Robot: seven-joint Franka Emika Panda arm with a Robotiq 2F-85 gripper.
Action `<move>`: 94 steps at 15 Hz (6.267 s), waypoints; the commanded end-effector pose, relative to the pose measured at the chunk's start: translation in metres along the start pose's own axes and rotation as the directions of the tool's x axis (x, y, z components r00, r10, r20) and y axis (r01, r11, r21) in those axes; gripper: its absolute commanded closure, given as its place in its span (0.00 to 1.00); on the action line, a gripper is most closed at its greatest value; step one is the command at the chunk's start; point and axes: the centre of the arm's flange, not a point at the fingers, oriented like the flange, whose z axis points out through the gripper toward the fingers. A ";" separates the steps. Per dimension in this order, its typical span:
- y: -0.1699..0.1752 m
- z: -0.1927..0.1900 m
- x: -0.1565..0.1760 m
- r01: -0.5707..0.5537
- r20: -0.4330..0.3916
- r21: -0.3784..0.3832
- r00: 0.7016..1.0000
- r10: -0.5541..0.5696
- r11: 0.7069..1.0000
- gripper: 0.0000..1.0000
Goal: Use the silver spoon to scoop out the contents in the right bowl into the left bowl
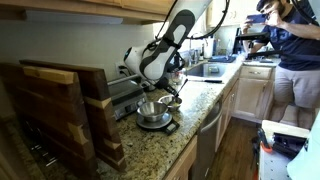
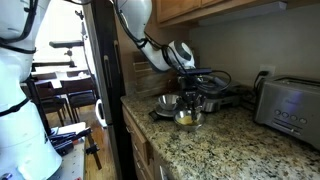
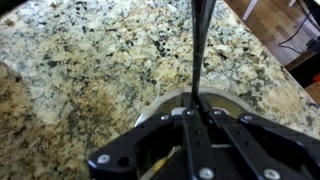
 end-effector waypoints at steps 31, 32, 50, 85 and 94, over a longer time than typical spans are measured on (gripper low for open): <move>0.003 0.020 -0.039 -0.045 -0.330 0.145 0.939 0.091 0.988 0.96; 0.002 0.019 -0.040 -0.042 -0.340 0.141 0.936 0.089 0.989 0.96; -0.017 0.016 -0.079 -0.046 -0.495 0.112 0.864 0.096 0.993 0.96; -0.108 -0.106 -0.034 0.211 -0.278 -0.326 0.910 -0.307 0.922 0.96; -0.127 -0.106 -0.011 0.198 -0.132 -0.490 0.946 -0.297 0.849 0.96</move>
